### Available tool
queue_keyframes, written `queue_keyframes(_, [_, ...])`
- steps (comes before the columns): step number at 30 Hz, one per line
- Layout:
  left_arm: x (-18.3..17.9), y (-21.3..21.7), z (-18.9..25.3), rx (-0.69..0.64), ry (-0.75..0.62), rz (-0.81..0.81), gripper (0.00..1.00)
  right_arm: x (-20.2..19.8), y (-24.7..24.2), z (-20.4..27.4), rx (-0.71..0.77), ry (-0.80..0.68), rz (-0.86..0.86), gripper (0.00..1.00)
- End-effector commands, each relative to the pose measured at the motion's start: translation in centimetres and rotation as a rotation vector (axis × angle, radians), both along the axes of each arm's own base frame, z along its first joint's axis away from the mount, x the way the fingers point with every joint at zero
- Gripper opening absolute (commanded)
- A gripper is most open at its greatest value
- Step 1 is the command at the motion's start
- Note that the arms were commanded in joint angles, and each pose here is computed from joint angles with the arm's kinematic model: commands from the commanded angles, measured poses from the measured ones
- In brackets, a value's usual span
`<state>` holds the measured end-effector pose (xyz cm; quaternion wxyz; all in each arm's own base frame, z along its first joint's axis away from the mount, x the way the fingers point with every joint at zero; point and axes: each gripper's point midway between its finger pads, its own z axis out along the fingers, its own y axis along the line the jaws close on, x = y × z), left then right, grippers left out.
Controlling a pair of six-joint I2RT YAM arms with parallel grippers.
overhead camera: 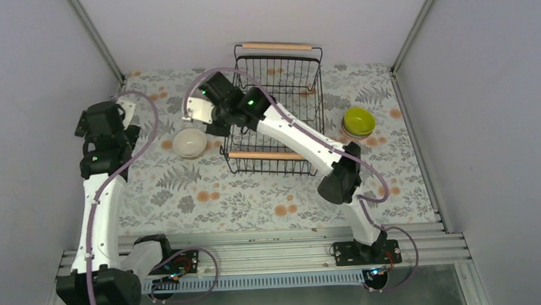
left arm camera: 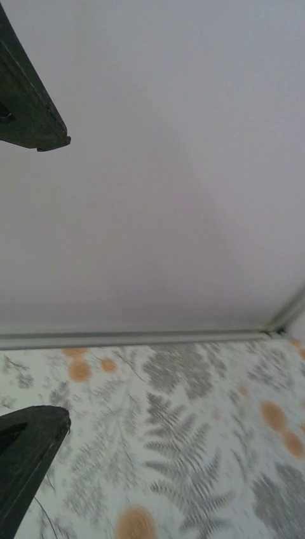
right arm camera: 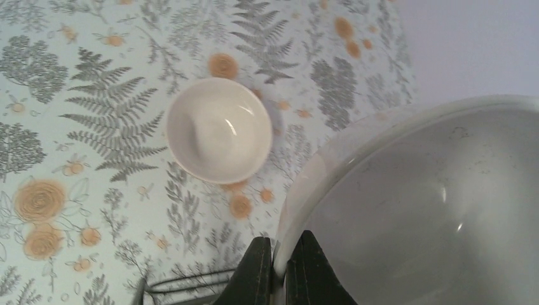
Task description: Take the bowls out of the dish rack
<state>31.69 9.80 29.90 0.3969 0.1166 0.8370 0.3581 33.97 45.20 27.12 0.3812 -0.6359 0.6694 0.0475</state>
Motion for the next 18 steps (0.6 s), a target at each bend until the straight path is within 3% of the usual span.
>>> queue_keyframes(1, [-1.1, 3.7, -0.4, -0.088, -0.070, 0.073, 1.00, -1.3, 3.6, -0.7, 0.027, -0.025, 0.087, 0.03])
queue_keyframes(6, [-2.2, 7.8, -3.6, -0.229, -0.049, 0.166, 1.00, -2.0, 6.2, -4.9, -0.022, -0.017, 0.123, 0.03])
queue_keyframes(18, [-2.4, 7.5, -6.2, -0.309, -0.015, 0.133, 1.00, -2.1, 9.4, -9.9, -0.105, -0.107, 0.198, 0.03])
